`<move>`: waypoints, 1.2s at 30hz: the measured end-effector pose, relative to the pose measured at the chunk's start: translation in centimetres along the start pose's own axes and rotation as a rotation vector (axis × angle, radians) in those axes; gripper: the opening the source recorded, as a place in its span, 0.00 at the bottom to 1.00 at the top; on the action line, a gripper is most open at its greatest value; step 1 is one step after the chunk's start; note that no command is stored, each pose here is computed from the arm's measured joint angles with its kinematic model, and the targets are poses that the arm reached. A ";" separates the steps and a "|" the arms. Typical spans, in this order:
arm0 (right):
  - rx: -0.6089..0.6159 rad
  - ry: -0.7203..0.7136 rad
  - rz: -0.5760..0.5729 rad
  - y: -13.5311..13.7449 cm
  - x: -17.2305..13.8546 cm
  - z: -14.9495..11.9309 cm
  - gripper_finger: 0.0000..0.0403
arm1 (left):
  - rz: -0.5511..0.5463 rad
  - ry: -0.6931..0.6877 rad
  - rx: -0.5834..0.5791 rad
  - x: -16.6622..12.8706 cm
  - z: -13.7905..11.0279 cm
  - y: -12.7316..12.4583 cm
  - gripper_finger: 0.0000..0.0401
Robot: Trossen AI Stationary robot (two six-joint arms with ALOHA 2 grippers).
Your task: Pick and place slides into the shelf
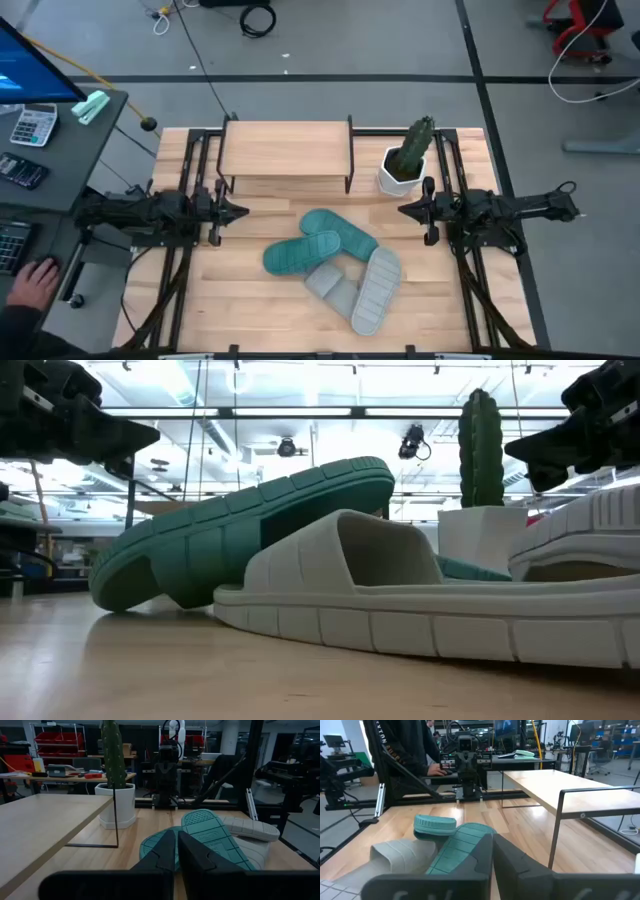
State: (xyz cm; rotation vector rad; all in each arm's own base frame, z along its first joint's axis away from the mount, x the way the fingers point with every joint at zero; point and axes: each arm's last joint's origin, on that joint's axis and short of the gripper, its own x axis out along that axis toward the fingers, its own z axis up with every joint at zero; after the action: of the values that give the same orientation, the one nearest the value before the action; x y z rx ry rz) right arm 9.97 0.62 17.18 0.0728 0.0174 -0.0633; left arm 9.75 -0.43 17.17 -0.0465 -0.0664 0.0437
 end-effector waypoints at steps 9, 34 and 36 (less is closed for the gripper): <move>0.000 0.000 0.000 0.0 0.0 0.0 0.05 | 0.000 0.000 0.000 0.0 0.0 0.0 0.09; 0.000 0.000 0.000 0.0 0.0 0.0 0.05 | 0.000 0.000 0.000 0.0 0.0 0.0 0.09; 0.000 0.000 0.001 0.0 0.0 0.0 0.05 | 0.000 0.000 0.000 0.0 0.0 0.0 0.09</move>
State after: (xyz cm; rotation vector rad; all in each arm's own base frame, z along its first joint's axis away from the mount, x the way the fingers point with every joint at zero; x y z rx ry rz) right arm 9.97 0.62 17.19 0.0729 0.0170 -0.0627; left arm 9.75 -0.43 17.17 -0.0463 -0.0660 0.0437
